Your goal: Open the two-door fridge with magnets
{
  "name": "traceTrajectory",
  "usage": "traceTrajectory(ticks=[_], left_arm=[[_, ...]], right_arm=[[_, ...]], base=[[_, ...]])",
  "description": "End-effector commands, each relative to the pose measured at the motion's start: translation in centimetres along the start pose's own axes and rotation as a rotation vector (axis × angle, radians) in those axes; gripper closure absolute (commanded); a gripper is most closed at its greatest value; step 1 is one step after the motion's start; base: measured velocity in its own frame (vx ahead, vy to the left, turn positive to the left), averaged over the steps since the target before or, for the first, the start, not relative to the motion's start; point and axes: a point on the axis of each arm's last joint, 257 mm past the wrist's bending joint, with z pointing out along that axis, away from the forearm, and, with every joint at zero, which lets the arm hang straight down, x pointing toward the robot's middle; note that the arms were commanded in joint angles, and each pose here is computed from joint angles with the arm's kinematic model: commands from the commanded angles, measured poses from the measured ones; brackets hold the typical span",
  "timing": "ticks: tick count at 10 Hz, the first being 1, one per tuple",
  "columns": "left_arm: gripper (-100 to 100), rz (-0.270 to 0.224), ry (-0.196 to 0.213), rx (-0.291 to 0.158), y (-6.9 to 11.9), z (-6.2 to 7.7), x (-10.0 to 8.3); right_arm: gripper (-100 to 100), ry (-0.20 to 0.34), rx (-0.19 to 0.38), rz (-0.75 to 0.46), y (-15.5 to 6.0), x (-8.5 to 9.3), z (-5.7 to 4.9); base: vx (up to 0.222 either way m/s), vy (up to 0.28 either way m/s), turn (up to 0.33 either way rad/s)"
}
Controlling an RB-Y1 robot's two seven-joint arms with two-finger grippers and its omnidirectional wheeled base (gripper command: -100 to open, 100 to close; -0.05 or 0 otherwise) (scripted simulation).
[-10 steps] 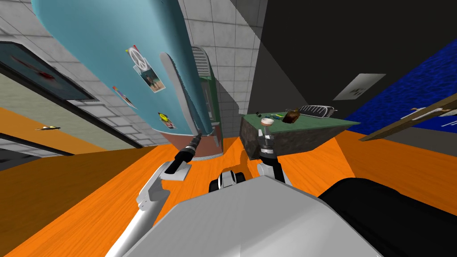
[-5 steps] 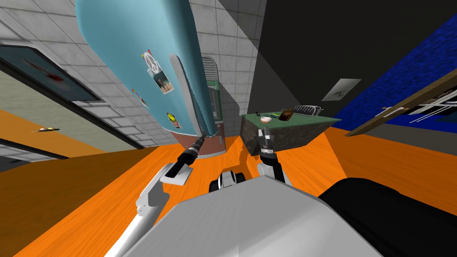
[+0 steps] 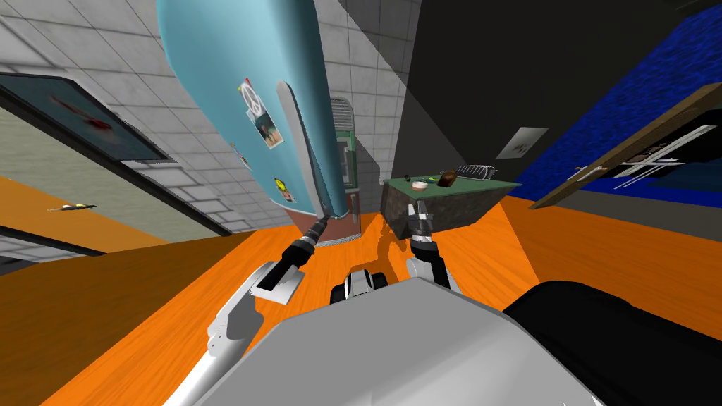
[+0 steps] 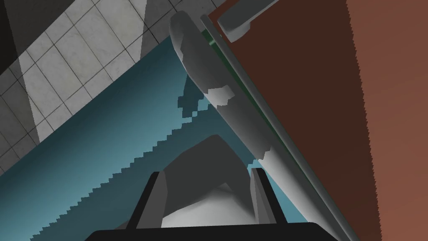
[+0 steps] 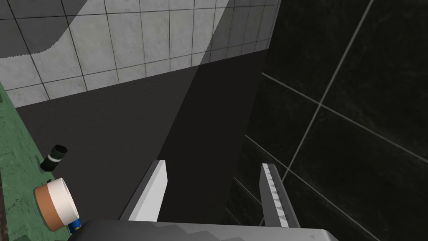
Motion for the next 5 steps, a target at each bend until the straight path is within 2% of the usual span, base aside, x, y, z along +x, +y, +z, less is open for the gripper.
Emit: traceTrajectory(ticks=[1, 2, 3, 4, 5], left_arm=[[100, 0.013, 0.028, 0.059, -2.4, -0.7, 0.9], [100, 0.013, 0.028, 0.059, -2.4, -0.7, 0.9], [100, 0.011, 0.053, 0.079, -3.2, -1.2, 1.8], [100, 0.011, 0.053, 0.079, -3.2, -1.2, 1.8], [100, 0.009, 0.078, 0.097, -3.9, -1.7, 2.8]], right_arm=[[0, 0.0, 0.0, 0.0, 0.0, 0.0, 0.0], [0, 0.0, 0.0, 0.0, 0.0, 0.0, 0.0], [0, 0.0, 0.0, 0.0, 0.0, 0.0, 0.0], [0, 0.0, 0.0, 0.0, 0.0, 0.0, 0.0], [0, 0.0, 0.0, 0.0, 0.0, 0.0, 0.0]], base=[[-0.179, 0.242, -0.066], [-0.118, 0.258, -0.038], [-0.102, 0.298, -0.046], [-0.117, 0.235, 0.004], [-0.122, 0.237, -0.109]])
